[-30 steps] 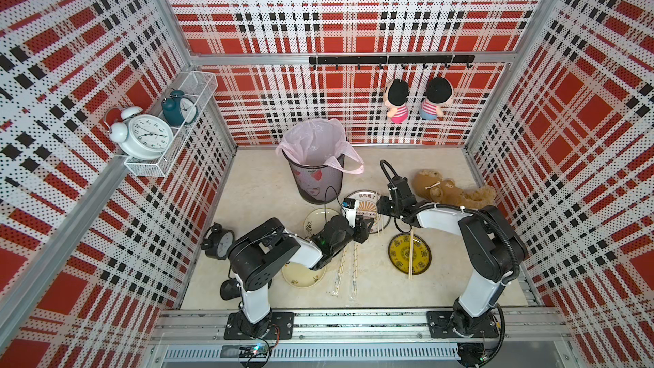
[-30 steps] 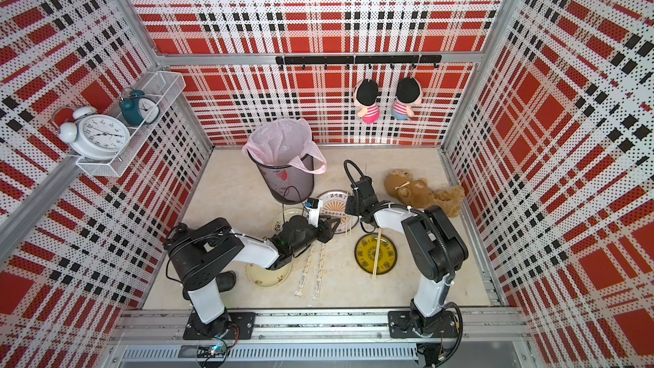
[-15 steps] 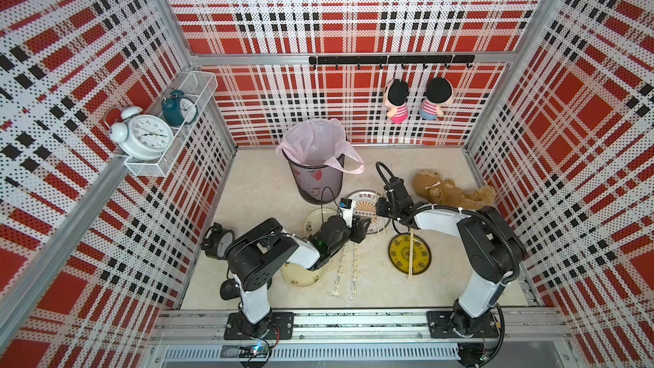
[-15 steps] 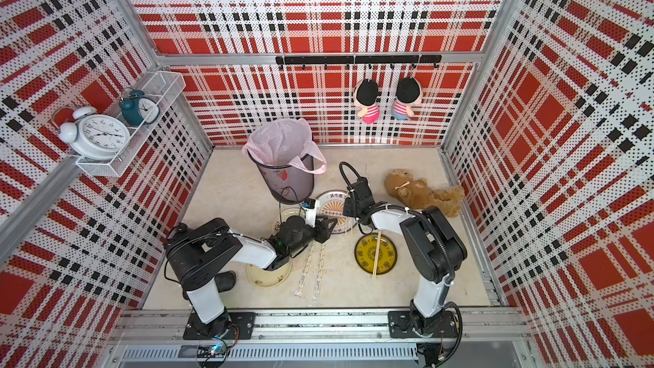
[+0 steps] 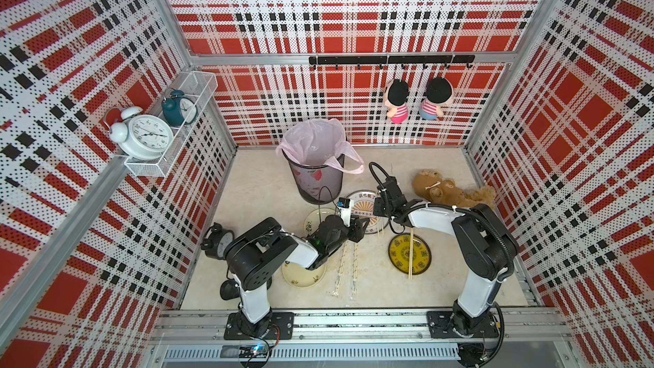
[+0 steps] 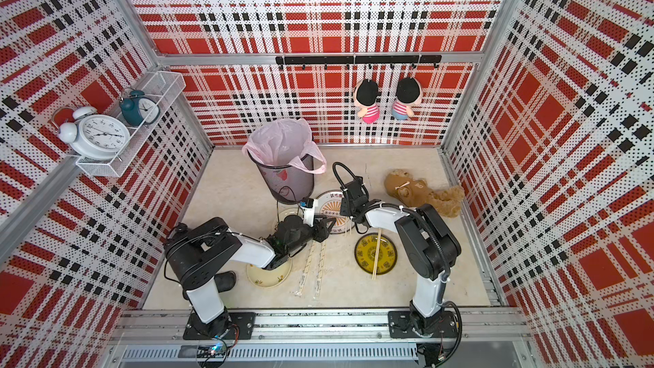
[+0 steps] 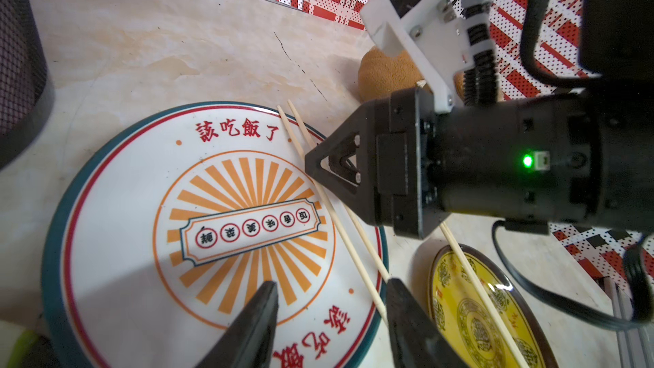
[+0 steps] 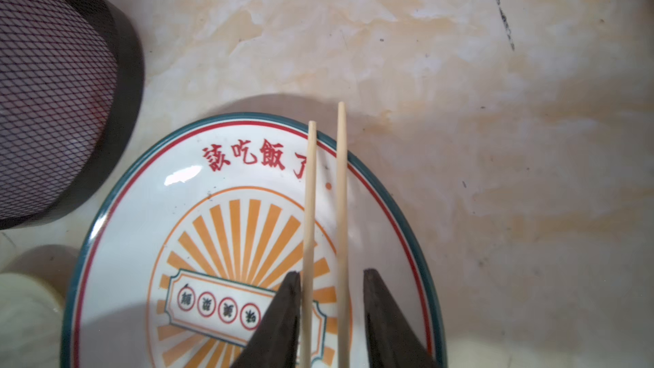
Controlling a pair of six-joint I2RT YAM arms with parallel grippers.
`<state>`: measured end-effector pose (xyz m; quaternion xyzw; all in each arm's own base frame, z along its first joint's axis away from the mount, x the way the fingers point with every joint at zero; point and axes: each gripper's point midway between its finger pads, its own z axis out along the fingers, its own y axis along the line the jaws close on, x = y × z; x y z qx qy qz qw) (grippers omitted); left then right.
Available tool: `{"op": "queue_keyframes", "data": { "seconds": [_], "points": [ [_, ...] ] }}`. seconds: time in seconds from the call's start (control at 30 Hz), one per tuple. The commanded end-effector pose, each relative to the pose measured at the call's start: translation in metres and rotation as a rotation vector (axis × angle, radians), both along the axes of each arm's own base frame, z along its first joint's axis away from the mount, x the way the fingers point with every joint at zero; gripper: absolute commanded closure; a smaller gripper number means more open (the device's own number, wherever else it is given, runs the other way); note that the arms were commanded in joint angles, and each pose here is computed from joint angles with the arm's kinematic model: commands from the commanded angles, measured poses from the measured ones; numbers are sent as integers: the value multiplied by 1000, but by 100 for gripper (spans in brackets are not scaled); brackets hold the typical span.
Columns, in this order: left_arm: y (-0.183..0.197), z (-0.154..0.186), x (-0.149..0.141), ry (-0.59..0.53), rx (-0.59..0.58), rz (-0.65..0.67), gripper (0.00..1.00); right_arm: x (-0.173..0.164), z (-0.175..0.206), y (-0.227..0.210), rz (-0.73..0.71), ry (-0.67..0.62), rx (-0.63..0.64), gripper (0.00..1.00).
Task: Remove the packaging of disposable chopsticks
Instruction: Adjust the disposable chopsticks at the plate.
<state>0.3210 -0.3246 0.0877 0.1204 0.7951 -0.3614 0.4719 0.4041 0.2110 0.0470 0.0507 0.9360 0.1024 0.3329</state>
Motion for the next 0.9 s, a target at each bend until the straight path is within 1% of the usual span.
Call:
{"op": "queue_keyframes", "data": {
  "seconds": [0.0,0.3,0.4,0.47,0.7,0.87],
  "points": [
    [2,6,0,-10,-26,-4,47,3,-2,1,-14,1,-29,68],
    [2,5,0,-9,-24,2,47,4,-5,2,-13,6,-30,76],
    [2,4,0,-9,-24,0,47,2,-7,2,-9,11,-27,81],
    [2,4,0,-8,-24,0,47,2,-7,2,-11,11,-29,81],
    [2,3,-1,-7,-23,-1,47,2,-7,2,-6,12,-24,82],
    [2,5,0,-10,-25,1,47,2,-4,4,-4,6,-14,77]
  ]
}}
